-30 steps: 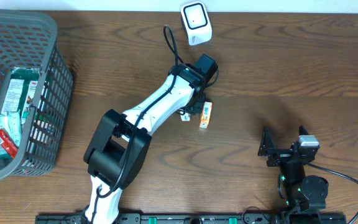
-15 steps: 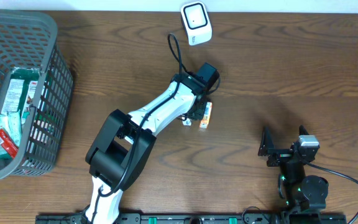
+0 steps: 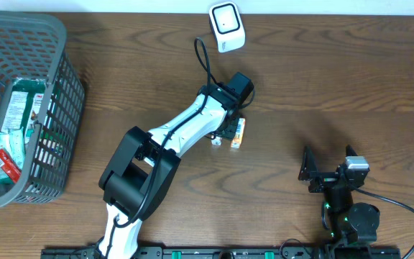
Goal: Scan the item barcode
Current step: 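Carry the second tissue pack under the scanner and place it beside the first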
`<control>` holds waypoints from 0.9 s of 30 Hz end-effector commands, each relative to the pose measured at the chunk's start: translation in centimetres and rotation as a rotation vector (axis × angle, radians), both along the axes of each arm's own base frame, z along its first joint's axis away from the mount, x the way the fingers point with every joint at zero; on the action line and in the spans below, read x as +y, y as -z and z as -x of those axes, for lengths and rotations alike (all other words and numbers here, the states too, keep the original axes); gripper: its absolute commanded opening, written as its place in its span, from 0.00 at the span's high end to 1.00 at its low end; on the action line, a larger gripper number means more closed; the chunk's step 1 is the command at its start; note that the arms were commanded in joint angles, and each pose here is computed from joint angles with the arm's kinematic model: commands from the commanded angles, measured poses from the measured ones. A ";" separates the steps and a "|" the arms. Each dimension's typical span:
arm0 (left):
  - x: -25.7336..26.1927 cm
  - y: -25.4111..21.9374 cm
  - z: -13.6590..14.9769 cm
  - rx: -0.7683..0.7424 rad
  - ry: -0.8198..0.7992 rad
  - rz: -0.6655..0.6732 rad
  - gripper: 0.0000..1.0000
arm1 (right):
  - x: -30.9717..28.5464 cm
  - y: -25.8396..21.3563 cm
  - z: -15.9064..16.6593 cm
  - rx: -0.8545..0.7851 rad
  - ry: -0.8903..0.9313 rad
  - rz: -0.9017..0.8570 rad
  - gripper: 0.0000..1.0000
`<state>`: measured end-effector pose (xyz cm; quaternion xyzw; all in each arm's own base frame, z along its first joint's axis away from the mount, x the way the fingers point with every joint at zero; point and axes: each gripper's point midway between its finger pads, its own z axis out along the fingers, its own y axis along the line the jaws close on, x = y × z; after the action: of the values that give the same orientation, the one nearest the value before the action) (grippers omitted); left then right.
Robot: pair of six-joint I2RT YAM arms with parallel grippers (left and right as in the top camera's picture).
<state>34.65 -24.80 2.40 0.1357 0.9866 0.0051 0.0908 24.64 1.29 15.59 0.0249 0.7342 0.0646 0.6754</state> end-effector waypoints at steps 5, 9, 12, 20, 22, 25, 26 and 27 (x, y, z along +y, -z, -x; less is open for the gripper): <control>0.1 -7.2 -2.5 -0.177 -0.027 0.066 0.36 | 0.3 0.1 0.0 0.002 -0.011 -0.015 0.01; 2.9 -13.9 -3.9 -0.351 -0.092 0.071 0.36 | 0.3 0.1 0.0 0.002 -0.011 -0.015 0.01; 7.1 -20.8 -4.1 -0.515 -0.186 0.087 0.36 | 0.3 0.1 0.0 0.002 -0.011 -0.015 0.01; 22.3 -32.9 -1.3 -0.816 -0.565 0.131 0.36 | 0.3 0.1 0.0 0.002 -0.011 -0.015 0.01; 26.2 -34.0 0.0 -0.849 -0.687 0.115 0.36 | 0.3 0.1 0.0 0.002 -0.011 -0.015 0.01; 32.5 -34.7 2.2 -0.878 -0.883 0.058 0.36 | 0.3 0.1 0.0 0.002 -0.011 -0.015 0.01; 33.8 -34.6 2.8 -0.878 -0.937 0.048 0.36 | 0.3 0.1 0.0 0.002 -0.011 -0.015 0.01; 35.6 -34.3 3.6 -0.874 -1.025 0.041 0.35 | 0.3 0.1 0.0 0.002 -0.011 -0.015 0.01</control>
<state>32.76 6.59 36.56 -0.2756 0.8323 0.0660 0.4763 24.64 1.29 15.58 0.0249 0.7344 0.0646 0.6752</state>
